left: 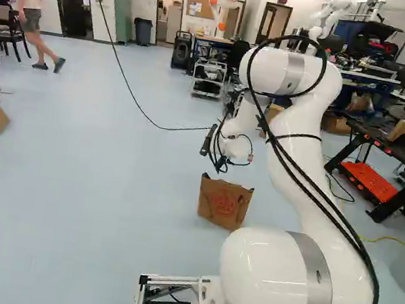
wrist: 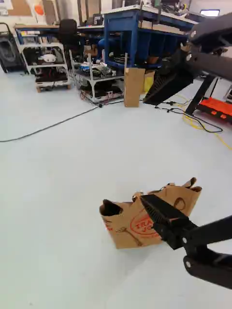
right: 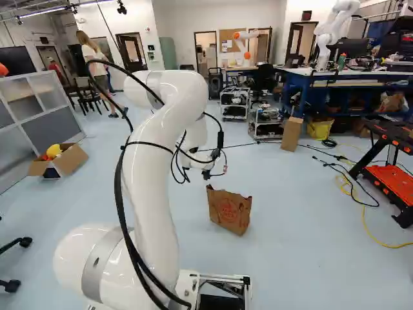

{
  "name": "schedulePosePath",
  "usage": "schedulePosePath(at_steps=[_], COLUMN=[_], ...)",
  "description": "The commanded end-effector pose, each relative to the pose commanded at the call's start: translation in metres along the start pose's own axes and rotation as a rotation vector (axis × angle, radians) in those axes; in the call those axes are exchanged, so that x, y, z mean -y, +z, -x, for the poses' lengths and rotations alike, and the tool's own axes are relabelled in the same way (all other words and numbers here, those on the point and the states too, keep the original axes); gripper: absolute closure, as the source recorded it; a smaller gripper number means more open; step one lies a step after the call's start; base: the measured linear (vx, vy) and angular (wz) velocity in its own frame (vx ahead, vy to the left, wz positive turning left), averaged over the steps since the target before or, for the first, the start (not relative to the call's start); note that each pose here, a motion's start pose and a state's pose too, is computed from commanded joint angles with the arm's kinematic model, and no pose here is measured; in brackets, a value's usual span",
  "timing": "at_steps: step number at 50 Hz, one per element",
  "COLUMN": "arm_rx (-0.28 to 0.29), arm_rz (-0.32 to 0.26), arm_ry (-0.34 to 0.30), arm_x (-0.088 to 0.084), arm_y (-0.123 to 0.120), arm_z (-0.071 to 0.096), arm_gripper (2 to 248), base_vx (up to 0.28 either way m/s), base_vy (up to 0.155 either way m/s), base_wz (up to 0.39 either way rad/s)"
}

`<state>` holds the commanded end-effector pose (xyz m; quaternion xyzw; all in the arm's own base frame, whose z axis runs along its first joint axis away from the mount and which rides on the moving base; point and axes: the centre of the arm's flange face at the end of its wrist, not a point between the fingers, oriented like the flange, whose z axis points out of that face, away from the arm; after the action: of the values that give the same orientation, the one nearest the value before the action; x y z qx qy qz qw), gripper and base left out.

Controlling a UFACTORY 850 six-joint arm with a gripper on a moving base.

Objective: Pick up the grocery bag from the ground

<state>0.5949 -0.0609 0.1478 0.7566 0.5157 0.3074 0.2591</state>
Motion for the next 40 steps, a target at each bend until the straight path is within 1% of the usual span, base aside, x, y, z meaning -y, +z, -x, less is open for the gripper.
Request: schedulePosePath(at_steps=[5,13,40], arm_rx=[0.013,0.034,0.103], arm_rz=[-0.028,-0.072,-0.214], arm_ry=[-0.01,-0.008,0.033], arm_x=[0.002,0.005,0.017], arm_y=[0.012,0.031,0.093], arm_z=[0.005,0.014,0.045], arm_gripper=[3,3,3], base_vx=[0.0,0.0,0.0], base_vy=[0.0,0.0,0.0], base_wz=[0.0,0.0,0.0])
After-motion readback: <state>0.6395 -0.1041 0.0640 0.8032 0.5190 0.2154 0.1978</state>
